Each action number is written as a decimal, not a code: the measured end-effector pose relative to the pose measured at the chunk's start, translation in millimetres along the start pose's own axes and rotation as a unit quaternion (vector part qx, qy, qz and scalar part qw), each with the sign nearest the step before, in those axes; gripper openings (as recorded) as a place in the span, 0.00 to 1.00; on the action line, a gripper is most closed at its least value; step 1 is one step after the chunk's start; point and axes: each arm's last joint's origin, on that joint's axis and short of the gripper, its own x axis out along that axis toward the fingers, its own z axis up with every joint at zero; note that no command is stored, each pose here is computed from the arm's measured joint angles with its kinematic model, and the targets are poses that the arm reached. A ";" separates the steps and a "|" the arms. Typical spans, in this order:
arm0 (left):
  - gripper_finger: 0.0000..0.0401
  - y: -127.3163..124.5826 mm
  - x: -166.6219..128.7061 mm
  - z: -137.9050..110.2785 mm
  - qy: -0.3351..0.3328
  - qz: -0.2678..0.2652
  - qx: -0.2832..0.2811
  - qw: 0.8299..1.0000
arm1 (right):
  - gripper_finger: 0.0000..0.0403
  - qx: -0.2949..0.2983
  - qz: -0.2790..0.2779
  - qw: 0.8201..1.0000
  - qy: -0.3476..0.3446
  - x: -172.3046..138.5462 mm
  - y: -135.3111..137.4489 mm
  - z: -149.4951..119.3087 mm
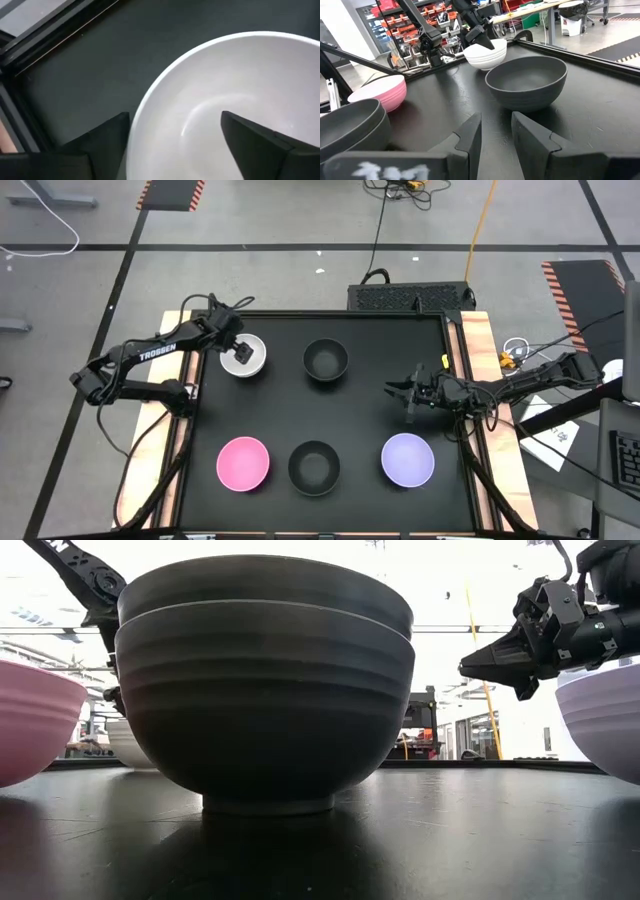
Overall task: Nest bowls inside each other
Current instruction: Stack the white bowl on top of the stacked black bowl
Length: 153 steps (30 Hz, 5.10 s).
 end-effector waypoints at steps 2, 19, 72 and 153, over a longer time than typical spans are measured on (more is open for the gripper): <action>0.70 0.0 0.0 -0.1 0.001 -0.001 0.000 1.000 | 0.24 0.000 0.000 1.000 0.000 0.0 0.0 0.0; 0.16 -0.5 0.0 -2.4 0.013 -0.010 0.004 1.000 | 0.24 0.002 0.001 1.000 -0.001 0.0 0.1 0.3; 0.01 -5.2 -35.2 2.4 -0.089 -0.099 0.055 0.990 | 0.24 0.002 0.001 1.000 -0.001 0.0 0.1 0.2; 0.01 -244.5 -168.3 6.7 -0.022 -0.290 0.399 0.870 | 0.24 0.009 0.002 1.000 -0.005 0.0 0.3 1.0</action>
